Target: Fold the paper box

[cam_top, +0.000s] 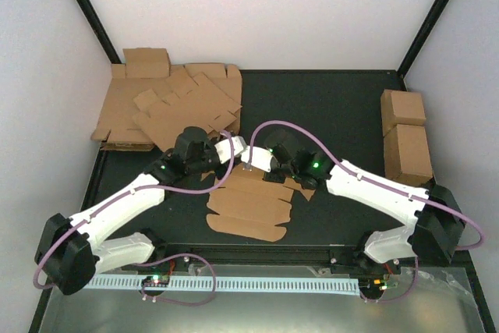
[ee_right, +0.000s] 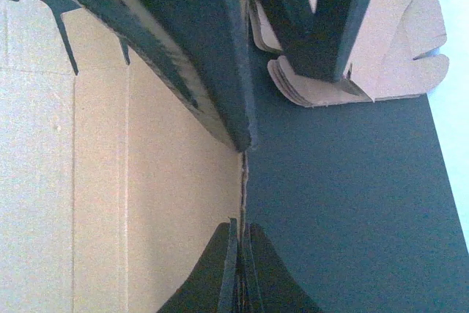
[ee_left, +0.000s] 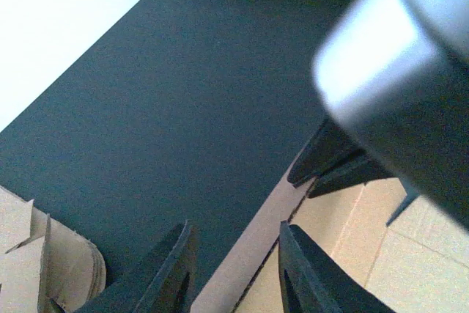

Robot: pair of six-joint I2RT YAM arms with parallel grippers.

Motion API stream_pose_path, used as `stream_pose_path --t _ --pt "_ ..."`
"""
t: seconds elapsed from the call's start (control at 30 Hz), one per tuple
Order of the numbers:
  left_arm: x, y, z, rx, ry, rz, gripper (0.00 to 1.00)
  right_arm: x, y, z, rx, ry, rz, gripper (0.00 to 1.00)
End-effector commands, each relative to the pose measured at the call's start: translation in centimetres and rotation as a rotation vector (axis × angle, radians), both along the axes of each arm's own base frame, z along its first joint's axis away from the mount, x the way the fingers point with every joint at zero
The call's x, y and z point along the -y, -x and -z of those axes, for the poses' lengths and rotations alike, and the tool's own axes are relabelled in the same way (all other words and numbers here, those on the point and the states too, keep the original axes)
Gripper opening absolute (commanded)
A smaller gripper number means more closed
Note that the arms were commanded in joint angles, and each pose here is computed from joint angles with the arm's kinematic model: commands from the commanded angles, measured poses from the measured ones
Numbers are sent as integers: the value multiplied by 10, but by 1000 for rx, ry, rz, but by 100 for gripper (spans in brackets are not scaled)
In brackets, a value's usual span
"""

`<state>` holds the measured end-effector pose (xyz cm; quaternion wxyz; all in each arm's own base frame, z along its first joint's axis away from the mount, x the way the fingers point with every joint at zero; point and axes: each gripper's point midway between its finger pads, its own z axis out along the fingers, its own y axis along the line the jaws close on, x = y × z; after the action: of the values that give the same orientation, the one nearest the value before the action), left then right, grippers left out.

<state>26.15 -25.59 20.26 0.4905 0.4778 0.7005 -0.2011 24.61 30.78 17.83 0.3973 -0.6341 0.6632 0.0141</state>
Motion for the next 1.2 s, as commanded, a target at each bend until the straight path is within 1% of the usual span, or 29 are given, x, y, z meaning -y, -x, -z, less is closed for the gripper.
stream_pose_path --t 0.0,0.07,0.23,0.37,0.47,0.57,0.73,0.87,0.9,1.0,1.07,1.13,1.17 --pt "-4 7 11 -14 -73 19 32 -13 1 -50 99 -100 -36 2" --pt "-4 9 12 -16 -83 20 33 -12 2 -55 108 -106 -42 2" --pt "-3 22 10 -27 -87 65 50 -8 6 -61 138 -97 -70 2" --pt "-1 30 12 -19 -85 109 53 -8 11 -66 140 -102 -93 2" --pt "-1 28 10 -21 -81 94 46 -9 17 -69 148 -116 -121 2" --pt "0 29 9 -26 -76 96 35 -10 24 -71 144 -129 -152 2" --pt "-1 31 11 -22 -92 97 21 -9 32 -77 141 -150 -181 2" --pt "-3 30 13 -19 -105 81 2 -7 33 -82 161 -180 -175 2" --pt "-4 29 12 -16 -107 69 2 -5 32 -83 168 -187 -165 3" --pt "-9 27 9 3 -103 38 1 0 27 -86 195 -210 -121 11" --pt "-12 27 5 18 -87 19 1 5 24 -91 212 -231 -84 21" --pt "-14 29 0 32 -68 6 2 11 22 -95 220 -262 -38 33" --pt "-16 28 -1 35 -61 -6 2 16 22 -101 227 -292 -15 43"
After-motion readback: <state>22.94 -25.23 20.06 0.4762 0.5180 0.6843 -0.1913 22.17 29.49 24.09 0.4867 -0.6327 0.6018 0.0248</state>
